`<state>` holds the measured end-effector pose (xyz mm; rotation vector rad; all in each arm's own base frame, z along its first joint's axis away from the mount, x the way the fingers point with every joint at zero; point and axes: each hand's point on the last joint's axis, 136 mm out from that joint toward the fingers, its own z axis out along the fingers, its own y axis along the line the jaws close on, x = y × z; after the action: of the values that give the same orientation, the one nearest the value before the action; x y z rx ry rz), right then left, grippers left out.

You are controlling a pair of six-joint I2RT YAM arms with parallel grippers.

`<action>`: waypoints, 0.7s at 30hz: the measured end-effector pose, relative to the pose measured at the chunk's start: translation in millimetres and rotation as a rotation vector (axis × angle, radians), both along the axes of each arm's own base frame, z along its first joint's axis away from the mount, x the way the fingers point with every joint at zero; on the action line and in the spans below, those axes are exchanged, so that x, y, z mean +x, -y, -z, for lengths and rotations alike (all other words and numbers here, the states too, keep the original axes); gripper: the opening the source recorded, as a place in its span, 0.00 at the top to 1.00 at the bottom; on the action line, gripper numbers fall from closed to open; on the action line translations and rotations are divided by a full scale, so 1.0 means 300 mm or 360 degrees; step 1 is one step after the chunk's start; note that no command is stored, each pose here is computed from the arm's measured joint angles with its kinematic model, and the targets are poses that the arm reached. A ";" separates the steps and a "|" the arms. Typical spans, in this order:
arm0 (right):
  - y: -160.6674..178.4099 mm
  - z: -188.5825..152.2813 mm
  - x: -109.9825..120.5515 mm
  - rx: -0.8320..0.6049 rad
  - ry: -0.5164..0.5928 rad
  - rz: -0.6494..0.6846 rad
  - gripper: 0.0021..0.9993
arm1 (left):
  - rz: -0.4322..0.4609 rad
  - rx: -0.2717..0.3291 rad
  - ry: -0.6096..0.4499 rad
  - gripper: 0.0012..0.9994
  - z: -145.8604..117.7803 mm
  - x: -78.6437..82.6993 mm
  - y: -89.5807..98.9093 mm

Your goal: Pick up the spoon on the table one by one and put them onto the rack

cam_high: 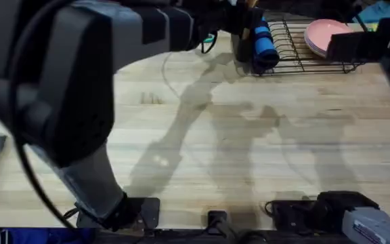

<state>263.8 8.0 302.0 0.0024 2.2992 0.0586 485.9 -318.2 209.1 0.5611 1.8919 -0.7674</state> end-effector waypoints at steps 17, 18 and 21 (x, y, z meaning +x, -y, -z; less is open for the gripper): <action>0.000 0.002 -0.002 0.0000 -0.0006 0.0001 0.00 | 0.0038 0.0417 -0.0167 0.21 -0.086 -0.219 -0.220; 0.000 0.002 -0.002 0.0000 -0.0005 0.0000 0.00 | 0.0022 0.0425 -0.0173 0.13 -0.101 -0.229 -0.243; 0.000 0.002 -0.002 0.0000 -0.0006 0.0001 0.00 | -0.0051 0.0447 -0.0184 0.01 -0.161 -0.265 -0.332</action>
<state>263.2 8.0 301.3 0.0031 2.3030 0.0586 406.4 -218.6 257.5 0.6695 2.1279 -0.5253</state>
